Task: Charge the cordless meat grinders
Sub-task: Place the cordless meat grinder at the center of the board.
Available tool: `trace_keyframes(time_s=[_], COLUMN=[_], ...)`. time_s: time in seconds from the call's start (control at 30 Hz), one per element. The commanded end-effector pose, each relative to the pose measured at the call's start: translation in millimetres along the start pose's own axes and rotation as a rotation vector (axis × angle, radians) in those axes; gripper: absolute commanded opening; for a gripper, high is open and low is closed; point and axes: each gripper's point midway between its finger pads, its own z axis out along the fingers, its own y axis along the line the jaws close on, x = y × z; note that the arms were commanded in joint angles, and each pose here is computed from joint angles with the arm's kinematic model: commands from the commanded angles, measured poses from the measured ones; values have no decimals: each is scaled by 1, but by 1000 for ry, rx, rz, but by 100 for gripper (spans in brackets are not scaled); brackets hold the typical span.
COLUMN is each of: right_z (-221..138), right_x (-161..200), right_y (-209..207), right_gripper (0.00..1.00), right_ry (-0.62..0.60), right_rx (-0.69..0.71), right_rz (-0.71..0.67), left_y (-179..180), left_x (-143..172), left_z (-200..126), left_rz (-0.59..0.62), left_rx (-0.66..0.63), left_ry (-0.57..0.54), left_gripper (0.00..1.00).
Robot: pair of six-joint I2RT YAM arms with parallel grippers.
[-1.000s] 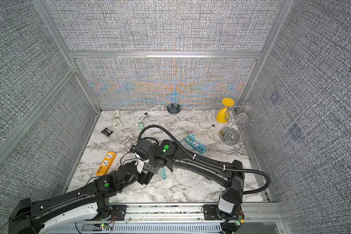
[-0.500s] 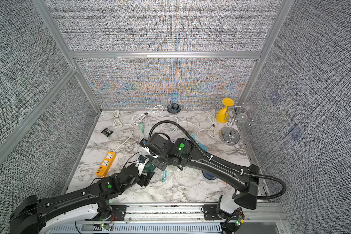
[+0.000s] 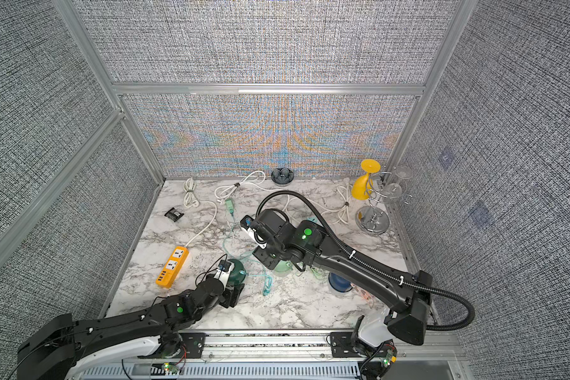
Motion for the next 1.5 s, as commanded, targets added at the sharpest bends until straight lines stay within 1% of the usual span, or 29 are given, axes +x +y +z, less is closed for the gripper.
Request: trace_keyframes(time_s=[0.0, 0.2, 0.3, 0.5, 0.67, 0.83, 1.0, 1.17, 1.33, 1.47], right_z=[0, 2, 1, -1, -1, -2, -1, -1, -2, -3], right_x=[-7, -9, -10, -12, -14, -17, -18, -18, -19, -19], right_y=[2, -1, -3, -11, -16, -20, -26, -32, -35, -36], right_gripper=[53, 53, 53, 53, 53, 54, 56, 56, 57, 58], right_ry=[-29, -31, -35, -44, -49, -60, -66, -72, -81, -87], right_rx=[-25, -23, -19, -6, 2, 6, 15, 23, 23, 22], right_rz=[18, 24, 21, 21, 20, 20, 22, 23, 26, 29], left_y=[2, 5, 7, 15, 16, 11, -2, -12, -19, -21], left_x=[-10, -2, 5, 12, 10, 6, 6, 28, 44, 45], left_z=[0, 4, 9, 10, 7, 2, -7, -11, -11, -21], left_rz=[-51, -58, -54, -82, -97, -98, -127, -175, -181, -192], left_rx=[-9, -31, -50, -97, -95, -76, 2, 59, 43, 31], left_ry=[-59, -32, 1, 22, 11, 42, 77, 180, 292, 316], left_gripper=[59, 71, 74, 99, 99, 99, 99, 99, 99, 99])
